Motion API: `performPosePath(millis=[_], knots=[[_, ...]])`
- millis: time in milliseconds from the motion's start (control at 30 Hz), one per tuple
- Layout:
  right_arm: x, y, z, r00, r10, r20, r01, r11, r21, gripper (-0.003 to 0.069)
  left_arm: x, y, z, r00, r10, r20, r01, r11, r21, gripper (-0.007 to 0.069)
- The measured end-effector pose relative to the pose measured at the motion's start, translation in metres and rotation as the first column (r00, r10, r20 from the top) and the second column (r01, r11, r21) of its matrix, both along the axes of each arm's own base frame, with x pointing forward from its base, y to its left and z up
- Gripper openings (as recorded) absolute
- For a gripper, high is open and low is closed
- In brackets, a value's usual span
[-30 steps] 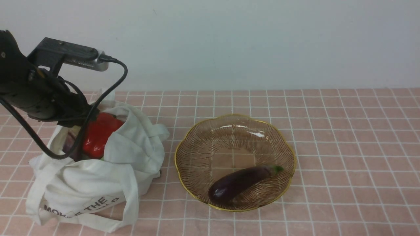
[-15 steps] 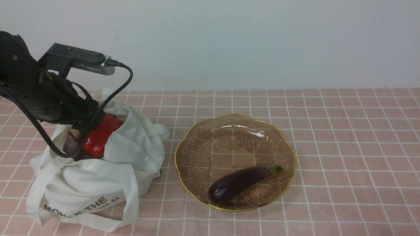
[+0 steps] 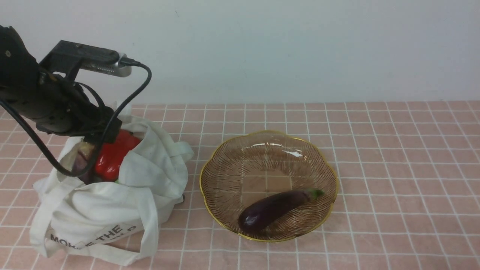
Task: Take vegetables from bag on pink coffee tablecloth place on plate.
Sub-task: 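Reach into the bag and grasp a vegetable inside it with the left gripper, then take the eggplant out of the bag and place it in the plate with the left gripper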
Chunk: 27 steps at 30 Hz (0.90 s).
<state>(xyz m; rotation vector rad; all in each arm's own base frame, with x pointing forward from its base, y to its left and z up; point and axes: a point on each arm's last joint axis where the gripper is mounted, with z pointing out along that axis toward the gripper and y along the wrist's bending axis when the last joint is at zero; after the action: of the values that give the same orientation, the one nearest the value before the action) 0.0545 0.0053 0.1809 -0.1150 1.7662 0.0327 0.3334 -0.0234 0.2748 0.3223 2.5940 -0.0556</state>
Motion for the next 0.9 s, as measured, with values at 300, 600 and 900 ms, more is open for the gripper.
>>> performPosePath(millis=[300,600,900], knots=[[0.000,0.000,0.000,1.000,0.000,0.000,0.000,1.000,0.000,-0.0015,0.007,-0.001,-0.015,0.999,-0.015,-0.044,0.015,1.000,0.001,0.0403],[0.000,0.000,0.000,1.000,0.000,0.000,0.000,1.000,0.000,-0.0015,0.005,-0.001,-0.015,0.998,-0.023,-0.052,0.023,1.000,0.008,0.0069],[0.000,0.000,0.000,1.000,0.000,0.000,0.000,1.000,0.000,-0.0015,-0.017,-0.002,0.026,0.998,-0.017,0.053,0.018,0.999,-0.027,0.0069]])
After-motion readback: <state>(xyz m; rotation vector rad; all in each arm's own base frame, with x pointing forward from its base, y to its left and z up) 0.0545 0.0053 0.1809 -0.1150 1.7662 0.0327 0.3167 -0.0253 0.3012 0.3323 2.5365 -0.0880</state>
